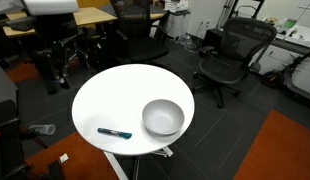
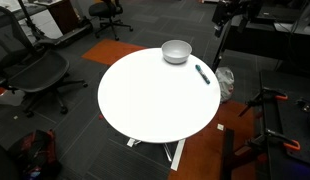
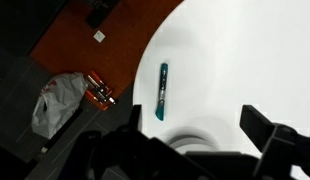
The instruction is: Move the marker to the left
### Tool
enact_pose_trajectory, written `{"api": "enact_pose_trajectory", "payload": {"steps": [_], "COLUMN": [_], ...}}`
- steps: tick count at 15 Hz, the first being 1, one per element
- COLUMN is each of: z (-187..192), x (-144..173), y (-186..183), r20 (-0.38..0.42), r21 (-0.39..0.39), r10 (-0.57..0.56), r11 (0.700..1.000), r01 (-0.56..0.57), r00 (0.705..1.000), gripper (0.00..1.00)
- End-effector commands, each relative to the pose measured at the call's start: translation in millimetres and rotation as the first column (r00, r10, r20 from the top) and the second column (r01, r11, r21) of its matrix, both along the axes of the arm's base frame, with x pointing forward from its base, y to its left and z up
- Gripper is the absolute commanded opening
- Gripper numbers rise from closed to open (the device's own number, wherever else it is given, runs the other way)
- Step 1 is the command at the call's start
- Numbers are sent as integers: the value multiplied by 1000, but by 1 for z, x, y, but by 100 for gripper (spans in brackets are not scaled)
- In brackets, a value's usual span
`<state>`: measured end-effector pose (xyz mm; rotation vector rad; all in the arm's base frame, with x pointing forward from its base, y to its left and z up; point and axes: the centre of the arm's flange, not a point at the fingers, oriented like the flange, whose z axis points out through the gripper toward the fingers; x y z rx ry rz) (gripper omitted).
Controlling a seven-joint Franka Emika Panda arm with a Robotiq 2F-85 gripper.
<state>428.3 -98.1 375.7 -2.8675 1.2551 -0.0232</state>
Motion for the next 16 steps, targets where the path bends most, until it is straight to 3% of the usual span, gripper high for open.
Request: {"api": "enact_pose_trajectory", "payload": {"steps": [1,16], "z": [-24,-127], "x": [5,29], "y": [-18,-61], "r20": [34,6], "r21": [8,5], "r10": [-43,-120], "r11": [999,993], "r01": [43,120], "r00": [998,993], "gripper": [100,100]}}
